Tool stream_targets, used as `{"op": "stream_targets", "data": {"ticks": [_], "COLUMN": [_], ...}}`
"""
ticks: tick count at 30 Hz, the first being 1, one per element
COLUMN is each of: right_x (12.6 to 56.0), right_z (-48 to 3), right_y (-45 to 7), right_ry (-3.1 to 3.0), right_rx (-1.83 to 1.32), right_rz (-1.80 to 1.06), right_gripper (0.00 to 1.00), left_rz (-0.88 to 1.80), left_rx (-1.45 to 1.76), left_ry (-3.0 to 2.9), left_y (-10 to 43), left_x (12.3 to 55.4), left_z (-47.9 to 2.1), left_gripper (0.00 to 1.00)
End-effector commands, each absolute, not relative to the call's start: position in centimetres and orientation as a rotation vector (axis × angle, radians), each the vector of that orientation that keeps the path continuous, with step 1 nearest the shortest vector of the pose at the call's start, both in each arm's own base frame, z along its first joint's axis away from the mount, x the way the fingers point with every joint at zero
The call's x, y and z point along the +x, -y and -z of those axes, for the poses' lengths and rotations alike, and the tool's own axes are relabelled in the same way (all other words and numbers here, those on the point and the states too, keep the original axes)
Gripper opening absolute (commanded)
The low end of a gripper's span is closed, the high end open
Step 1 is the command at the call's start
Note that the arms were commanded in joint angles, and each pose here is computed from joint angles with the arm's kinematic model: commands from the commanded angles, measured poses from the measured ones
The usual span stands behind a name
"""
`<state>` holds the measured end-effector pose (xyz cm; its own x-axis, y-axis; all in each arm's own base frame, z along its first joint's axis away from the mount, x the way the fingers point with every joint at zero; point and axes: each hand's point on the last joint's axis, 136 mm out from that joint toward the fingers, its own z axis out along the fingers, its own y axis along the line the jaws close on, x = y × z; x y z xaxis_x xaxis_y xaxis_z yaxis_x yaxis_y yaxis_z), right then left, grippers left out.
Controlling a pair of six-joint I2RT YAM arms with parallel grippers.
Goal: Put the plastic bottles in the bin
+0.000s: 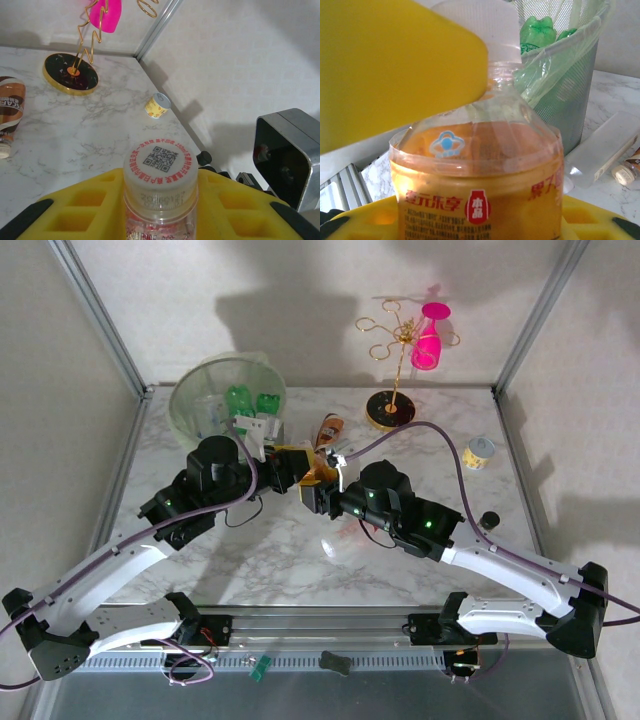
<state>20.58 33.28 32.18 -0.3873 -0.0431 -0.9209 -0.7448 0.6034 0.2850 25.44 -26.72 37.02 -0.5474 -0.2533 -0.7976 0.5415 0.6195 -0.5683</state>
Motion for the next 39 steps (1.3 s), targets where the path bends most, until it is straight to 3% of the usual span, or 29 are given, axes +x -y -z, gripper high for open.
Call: {"op": "stream_targets", "data": {"ticks": [1,5,17,20,27,39], "right_x": [19.8,20.2,20.8,20.8,21.1,23.1], "right_z": [-33.1,-32.9,-32.7,-32.7,-32.4,-32.6], "right_y": [-34.0,-33.7,-33.1,-32.9,-32.2,-28.5], "right_ry": [-1.773,-1.783,-1.808,-1.805,-1.81,-1.817], "right_rx": [-0.651,-0.628,-0.588,-0.59,-0.57,-0.405], "right_rz": [-0.922,-0.902,-0.858,-0.852,-0.812,-0.636], "right_gripper": [0.2,0.26,0.86,0.97,0.98,0.99], "left_rz": [1.076,1.065,1.025,0.992,0.847,0.639], "left_rx": [0.274,0.254,0.196,0.172,0.065,-0.34], "left_ry": [-1.844,-1.816,-1.78,-1.778,-1.779,-1.659], "left_y": [26.9,26.1,24.5,23.9,21.2,10.9], "left_x": [24.4,24.2,24.2,24.6,26.9,35.5], "left_z": [-38.0,-38.9,-40.0,-40.2,-41.5,-46.4], "left_gripper": [0.0,0.0,0.0,0.0,0.0,0.0]}}
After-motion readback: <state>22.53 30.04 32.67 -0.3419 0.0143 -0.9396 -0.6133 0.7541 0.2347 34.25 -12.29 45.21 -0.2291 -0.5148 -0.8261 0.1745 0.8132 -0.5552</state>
